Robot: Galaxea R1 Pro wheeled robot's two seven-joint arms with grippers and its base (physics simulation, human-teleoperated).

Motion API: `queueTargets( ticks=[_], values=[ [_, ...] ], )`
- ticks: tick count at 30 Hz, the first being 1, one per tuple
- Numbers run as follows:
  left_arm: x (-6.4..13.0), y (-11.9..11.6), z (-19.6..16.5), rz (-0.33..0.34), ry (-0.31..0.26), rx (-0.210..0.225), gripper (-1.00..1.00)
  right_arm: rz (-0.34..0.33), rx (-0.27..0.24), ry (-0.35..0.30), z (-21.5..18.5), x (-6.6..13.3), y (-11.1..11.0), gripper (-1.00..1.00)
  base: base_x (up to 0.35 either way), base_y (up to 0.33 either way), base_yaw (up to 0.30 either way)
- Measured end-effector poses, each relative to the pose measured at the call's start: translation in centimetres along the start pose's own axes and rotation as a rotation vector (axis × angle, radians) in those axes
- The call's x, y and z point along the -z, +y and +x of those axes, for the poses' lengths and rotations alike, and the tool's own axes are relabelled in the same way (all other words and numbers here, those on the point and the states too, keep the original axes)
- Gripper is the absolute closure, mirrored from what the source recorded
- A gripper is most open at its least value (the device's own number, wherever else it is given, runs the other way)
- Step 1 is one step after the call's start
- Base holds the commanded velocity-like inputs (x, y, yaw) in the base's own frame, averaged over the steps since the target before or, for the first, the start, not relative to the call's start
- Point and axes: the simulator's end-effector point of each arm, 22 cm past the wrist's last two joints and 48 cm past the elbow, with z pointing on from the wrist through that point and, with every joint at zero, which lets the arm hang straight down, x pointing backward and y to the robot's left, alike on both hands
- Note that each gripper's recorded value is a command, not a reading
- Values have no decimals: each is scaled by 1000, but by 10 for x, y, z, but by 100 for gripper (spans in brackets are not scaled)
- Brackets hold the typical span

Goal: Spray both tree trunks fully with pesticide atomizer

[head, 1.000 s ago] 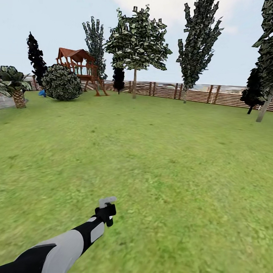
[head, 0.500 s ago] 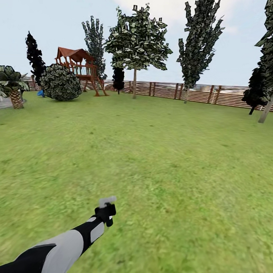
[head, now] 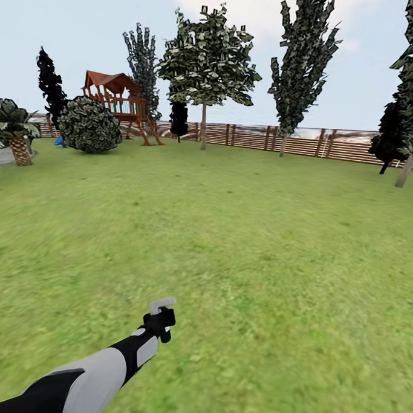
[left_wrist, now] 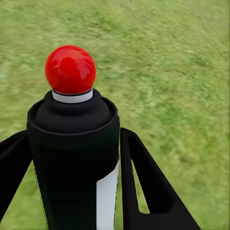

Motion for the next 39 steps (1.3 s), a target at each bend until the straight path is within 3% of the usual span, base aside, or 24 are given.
queueTargets(
  ticks=[39],
  values=[
    [0,0,0,0,1,0,100,0,0,-1,0,0,0,-100,350,0,0]
  ],
)
